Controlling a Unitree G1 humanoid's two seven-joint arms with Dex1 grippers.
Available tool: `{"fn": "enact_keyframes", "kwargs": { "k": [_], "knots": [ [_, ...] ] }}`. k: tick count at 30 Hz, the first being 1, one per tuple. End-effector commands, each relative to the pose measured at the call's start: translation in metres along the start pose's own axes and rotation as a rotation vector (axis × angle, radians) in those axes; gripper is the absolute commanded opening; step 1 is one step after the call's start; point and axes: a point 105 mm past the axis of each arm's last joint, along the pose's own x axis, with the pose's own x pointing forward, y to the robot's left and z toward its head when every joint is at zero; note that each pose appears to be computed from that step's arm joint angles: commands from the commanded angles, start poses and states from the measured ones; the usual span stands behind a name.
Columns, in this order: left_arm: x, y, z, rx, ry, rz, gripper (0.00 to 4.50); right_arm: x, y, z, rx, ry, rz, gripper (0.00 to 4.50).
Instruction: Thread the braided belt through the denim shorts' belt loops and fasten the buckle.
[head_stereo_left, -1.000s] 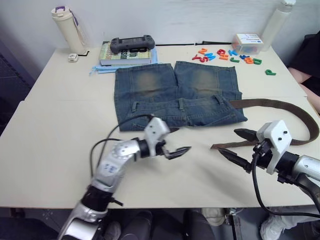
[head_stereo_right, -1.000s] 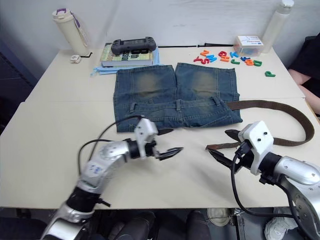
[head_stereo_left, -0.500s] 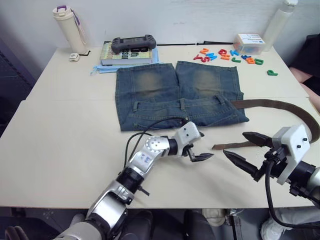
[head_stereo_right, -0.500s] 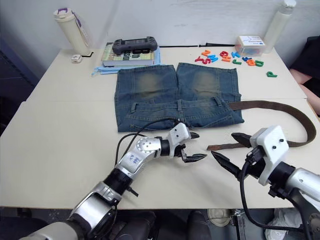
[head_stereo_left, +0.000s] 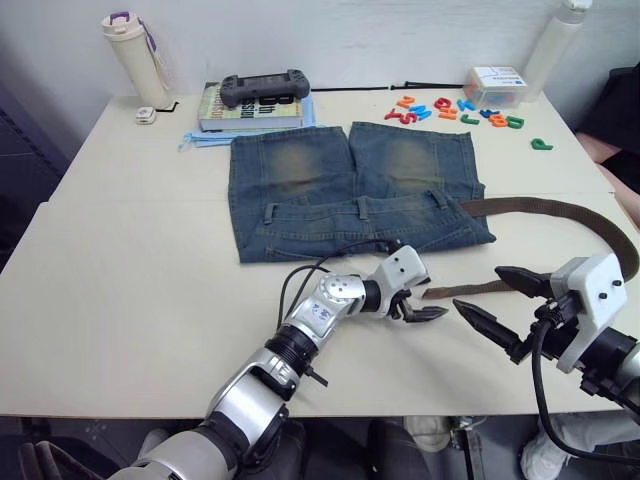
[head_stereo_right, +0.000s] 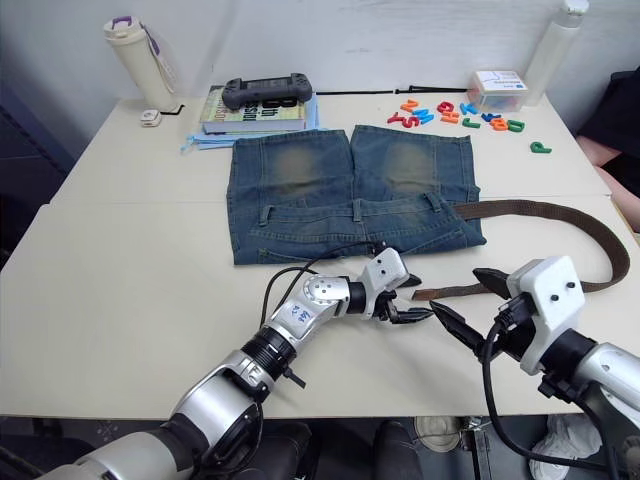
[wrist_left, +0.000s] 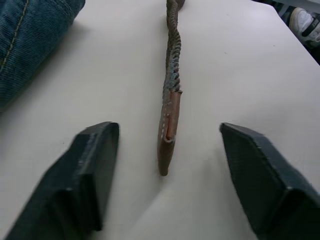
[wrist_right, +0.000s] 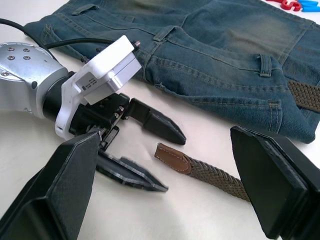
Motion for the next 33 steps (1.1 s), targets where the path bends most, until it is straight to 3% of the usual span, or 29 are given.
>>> {"fn": "enact_keyframes", "kwargs": {
  "k": [1, 5, 6, 13, 16, 21, 27, 33],
  "knots": [
    [0.004, -0.007, 0.011, 0.021, -0.040, -0.029, 2.03, -0.002, 0.009, 0.013, -0.057, -0.045, 0.011, 4.50],
    [-0.003, -0.003, 0.013, 0.014, -0.061, -0.025, 0.21, 0.000, 0.007, 0.013, -0.059, -0.046, 0.007, 4.50],
    [-0.004, -0.003, 0.014, 0.015, -0.066, -0.025, 0.06, 0.000, 0.007, 0.013, -0.059, -0.046, 0.007, 4.50],
    [-0.016, -0.001, 0.031, -0.027, -0.169, -0.044, 0.06, 0.004, 0.004, 0.013, -0.066, -0.046, 0.003, 4.50],
    [-0.039, 0.002, 0.055, -0.119, -0.294, -0.067, 0.06, 0.004, 0.005, 0.013, -0.053, -0.048, -0.003, 4.50],
    [-0.074, 0.004, 0.072, -0.320, -0.396, -0.085, 0.06, -0.002, 0.020, 0.005, 0.072, -0.038, 0.041, 4.50],
    [-0.104, -0.004, 0.080, -0.511, -0.443, -0.154, 0.06, 0.015, 0.041, 0.012, 0.469, -0.172, 0.082, 4.50],
    [-0.115, -0.008, 0.076, -0.582, -0.434, -0.165, 0.06, 0.031, 0.046, 0.042, 0.811, -0.394, 0.143, 4.50]
  ]
}}
